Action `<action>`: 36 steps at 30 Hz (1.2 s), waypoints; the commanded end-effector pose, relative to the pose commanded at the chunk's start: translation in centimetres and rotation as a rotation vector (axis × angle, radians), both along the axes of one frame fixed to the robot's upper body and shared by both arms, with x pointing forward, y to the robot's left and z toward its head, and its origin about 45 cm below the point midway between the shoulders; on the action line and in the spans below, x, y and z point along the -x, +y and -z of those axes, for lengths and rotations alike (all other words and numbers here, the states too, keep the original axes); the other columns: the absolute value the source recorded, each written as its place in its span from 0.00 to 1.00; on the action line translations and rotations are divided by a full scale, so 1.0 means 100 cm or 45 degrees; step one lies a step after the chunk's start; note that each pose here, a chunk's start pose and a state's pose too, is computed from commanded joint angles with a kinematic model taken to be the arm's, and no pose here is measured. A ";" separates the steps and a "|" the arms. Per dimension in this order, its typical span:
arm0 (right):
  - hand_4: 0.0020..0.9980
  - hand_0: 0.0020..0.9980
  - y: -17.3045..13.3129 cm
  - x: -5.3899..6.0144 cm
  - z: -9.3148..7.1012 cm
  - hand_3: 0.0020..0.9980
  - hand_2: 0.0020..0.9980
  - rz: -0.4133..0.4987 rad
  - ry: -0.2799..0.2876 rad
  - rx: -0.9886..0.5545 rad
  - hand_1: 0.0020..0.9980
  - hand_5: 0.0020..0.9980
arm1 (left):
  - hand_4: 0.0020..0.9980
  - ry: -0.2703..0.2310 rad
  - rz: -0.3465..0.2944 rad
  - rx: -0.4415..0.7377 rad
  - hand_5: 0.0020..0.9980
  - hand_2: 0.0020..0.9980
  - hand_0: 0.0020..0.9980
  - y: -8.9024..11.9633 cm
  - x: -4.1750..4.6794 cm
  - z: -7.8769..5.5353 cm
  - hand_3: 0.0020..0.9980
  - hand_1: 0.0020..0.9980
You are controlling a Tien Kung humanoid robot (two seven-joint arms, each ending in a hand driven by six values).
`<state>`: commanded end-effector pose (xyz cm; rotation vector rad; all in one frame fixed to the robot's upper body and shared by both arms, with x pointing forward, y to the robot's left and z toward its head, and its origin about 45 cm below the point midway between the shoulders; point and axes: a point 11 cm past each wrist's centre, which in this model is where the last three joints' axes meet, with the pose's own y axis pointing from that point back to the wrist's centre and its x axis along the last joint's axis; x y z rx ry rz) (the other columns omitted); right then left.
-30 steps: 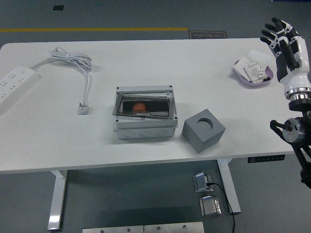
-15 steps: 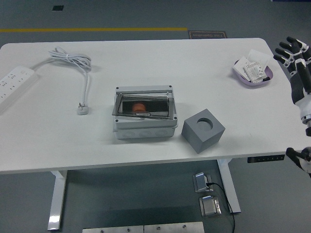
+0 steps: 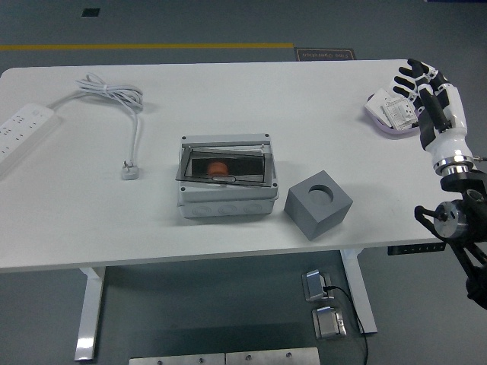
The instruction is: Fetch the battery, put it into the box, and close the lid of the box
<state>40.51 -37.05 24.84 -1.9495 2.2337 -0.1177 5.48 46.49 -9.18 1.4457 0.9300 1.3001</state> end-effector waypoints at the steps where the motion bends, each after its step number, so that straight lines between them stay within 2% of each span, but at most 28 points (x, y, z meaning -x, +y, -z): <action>1: 0.74 0.73 -0.005 -0.005 -0.004 0.68 0.71 0.020 -0.007 0.008 0.68 0.53 | 0.78 -0.001 0.002 0.001 0.94 0.78 0.78 0.000 -0.0008 0.000 0.94 0.78; 3: 0.74 0.73 -0.013 -0.010 -0.008 0.67 0.72 0.052 -0.008 0.027 0.69 0.53 | 0.78 0.000 0.004 0.002 0.94 0.78 0.78 -0.001 -0.0012 0.000 0.94 0.78; 7: 0.74 0.73 -0.014 0.003 -0.003 0.67 0.72 0.040 0.010 0.053 0.69 0.53 | 0.78 0.009 0.001 0.000 0.94 0.78 0.78 -0.001 0.0005 0.000 0.94 0.78; 18: 0.73 0.73 0.002 0.068 0.015 0.67 0.71 -0.015 0.001 -0.009 0.69 0.53 | 0.78 0.022 -0.015 -0.007 0.94 0.78 0.78 0.002 0.0049 0.000 0.94 0.78; 20: 0.73 0.73 0.004 0.076 0.019 0.67 0.71 -0.019 0.005 -0.020 0.68 0.53 | 0.78 0.022 -0.013 -0.007 0.94 0.78 0.78 0.002 0.0047 0.000 0.93 0.78; 22: 0.73 0.73 0.005 0.079 0.020 0.67 0.71 -0.015 0.002 -0.024 0.68 0.53 | 0.78 0.019 -0.011 -0.007 0.94 0.78 0.78 0.002 0.0038 0.000 0.93 0.78; 29: 0.73 0.73 0.002 0.076 0.016 0.67 0.71 -0.001 -0.016 -0.014 0.68 0.53 | 0.78 0.000 -0.003 -0.001 0.94 0.78 0.78 0.002 0.0010 -0.001 0.93 0.78; 36: 0.73 0.73 0.000 0.077 0.018 0.67 0.71 0.011 -0.012 -0.014 0.68 0.52 | 0.78 0.022 -0.016 -0.004 0.94 0.78 0.78 0.001 0.0071 0.000 0.93 0.78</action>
